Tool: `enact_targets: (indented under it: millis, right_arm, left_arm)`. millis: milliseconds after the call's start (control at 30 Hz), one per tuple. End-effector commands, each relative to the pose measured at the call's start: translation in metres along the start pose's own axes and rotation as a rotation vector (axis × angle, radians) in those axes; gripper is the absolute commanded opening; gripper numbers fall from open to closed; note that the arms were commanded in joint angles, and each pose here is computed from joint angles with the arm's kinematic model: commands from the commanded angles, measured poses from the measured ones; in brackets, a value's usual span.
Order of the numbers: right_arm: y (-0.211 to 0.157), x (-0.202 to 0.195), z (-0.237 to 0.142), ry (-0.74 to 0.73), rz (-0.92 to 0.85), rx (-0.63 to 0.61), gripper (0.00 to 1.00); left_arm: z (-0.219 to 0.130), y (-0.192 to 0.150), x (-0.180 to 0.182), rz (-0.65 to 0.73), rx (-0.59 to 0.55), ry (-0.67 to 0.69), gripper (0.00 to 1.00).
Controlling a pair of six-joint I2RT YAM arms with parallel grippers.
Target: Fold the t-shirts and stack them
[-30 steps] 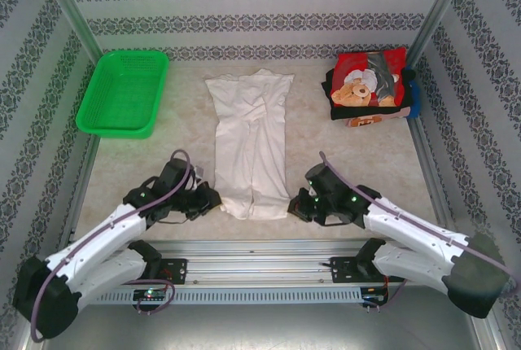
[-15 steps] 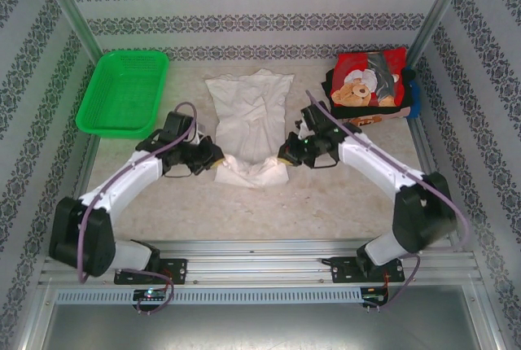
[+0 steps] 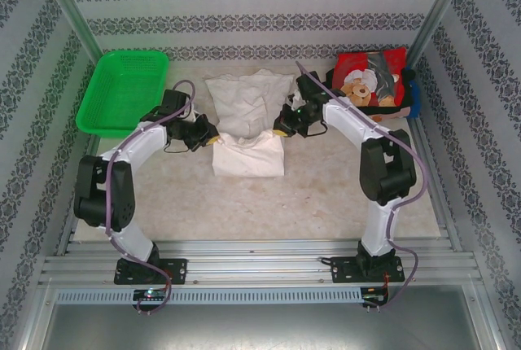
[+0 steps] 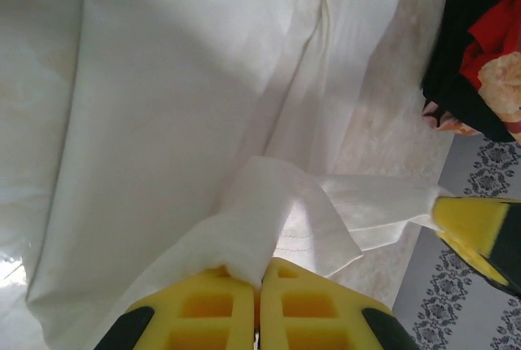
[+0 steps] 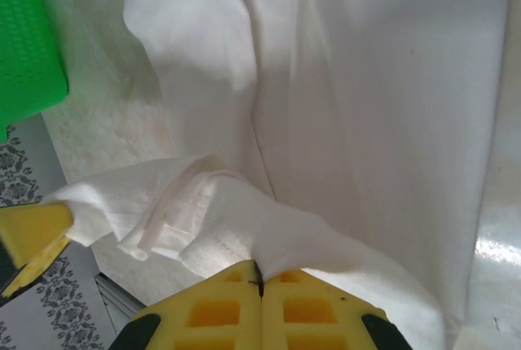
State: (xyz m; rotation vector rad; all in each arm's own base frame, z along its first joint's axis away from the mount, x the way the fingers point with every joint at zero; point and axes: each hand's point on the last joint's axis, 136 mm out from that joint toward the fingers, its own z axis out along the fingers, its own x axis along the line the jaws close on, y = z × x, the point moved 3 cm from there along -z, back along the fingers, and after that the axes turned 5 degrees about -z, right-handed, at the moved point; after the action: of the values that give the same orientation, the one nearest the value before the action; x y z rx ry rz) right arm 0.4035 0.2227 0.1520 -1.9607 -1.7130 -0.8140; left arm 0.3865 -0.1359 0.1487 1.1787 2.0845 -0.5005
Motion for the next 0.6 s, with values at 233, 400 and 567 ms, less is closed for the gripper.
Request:
enact_targets:
  millis: [233,400,567]
  right_arm:
    - [0.030,-0.012,0.000,-0.031,0.017,-0.019,0.00]
    - [0.037,-0.021,0.008,-0.033,0.037,-0.026,0.00]
    - [0.047,-0.025,0.019,-0.029,0.043,-0.028,0.00]
  left_arm:
    - [0.018,0.046,-0.016,0.062,-0.024,-0.072,0.08]
    - [0.030,0.058,-0.020,0.062,-0.013,-0.089,0.09]
    - [0.041,0.066,-0.016,0.055,-0.005,-0.078,0.09]
